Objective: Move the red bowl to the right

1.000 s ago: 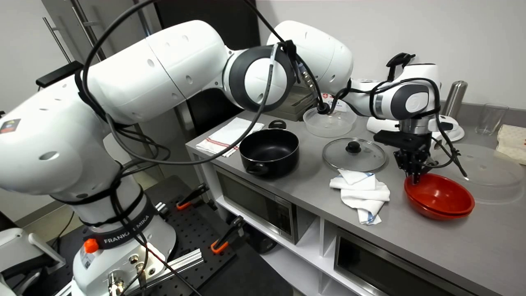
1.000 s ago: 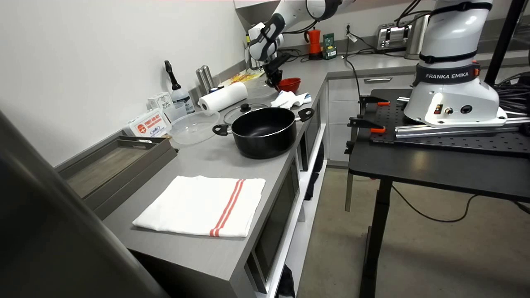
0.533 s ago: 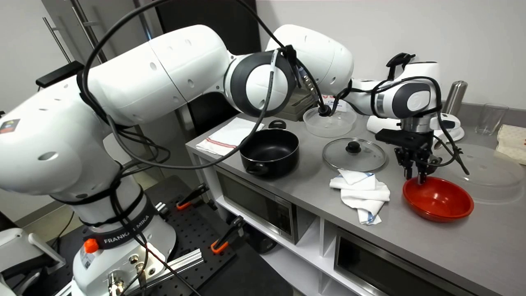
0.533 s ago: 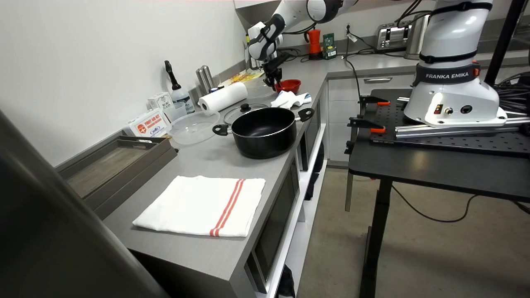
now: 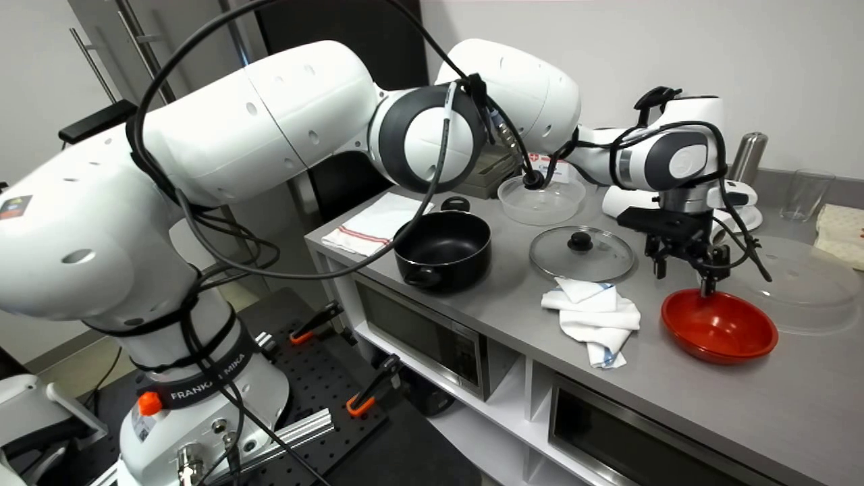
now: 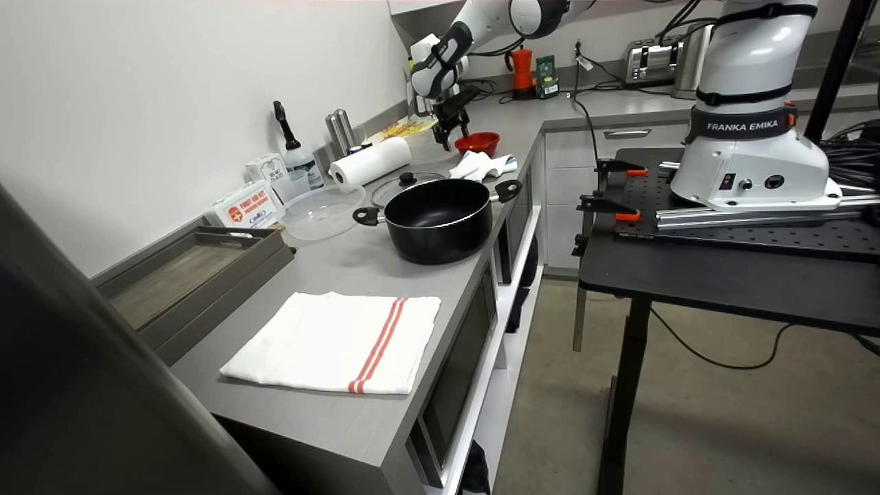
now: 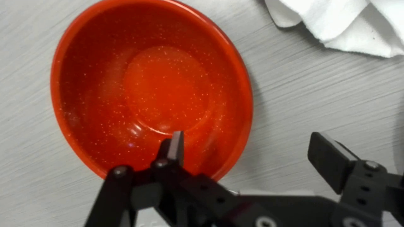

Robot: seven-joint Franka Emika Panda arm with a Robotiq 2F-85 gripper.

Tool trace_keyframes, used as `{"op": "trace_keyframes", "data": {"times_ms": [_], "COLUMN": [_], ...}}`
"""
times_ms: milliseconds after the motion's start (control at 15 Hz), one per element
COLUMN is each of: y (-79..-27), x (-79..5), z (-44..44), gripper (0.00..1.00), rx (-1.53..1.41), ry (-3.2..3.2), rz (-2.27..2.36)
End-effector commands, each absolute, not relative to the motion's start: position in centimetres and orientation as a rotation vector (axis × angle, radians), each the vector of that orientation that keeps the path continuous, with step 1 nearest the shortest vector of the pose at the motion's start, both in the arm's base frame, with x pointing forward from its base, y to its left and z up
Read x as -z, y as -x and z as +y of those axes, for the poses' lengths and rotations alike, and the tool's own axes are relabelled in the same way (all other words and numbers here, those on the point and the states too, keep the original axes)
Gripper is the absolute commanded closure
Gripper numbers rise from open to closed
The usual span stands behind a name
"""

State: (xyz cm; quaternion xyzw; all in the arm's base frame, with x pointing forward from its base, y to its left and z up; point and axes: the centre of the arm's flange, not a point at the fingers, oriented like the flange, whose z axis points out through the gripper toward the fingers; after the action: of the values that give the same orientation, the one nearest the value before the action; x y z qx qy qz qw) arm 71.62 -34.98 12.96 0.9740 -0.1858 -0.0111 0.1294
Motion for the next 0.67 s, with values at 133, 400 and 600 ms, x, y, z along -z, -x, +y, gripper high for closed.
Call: {"op": "trace_keyframes", "data": {"times_ms": [133, 400, 600], "y": [-73.2, -72.9, -77.6], "x": [-16.7, -22.0, -21.2], "z": [-29.7, -24.1, -25.4], "gripper": [0.0, 0.0, 0.0], "rx": [-0.12, -0.314, -0.307], "ry": [-2.949, -3.04, -3.007], "rz": [-0.415, -0.213, -0.245]}}
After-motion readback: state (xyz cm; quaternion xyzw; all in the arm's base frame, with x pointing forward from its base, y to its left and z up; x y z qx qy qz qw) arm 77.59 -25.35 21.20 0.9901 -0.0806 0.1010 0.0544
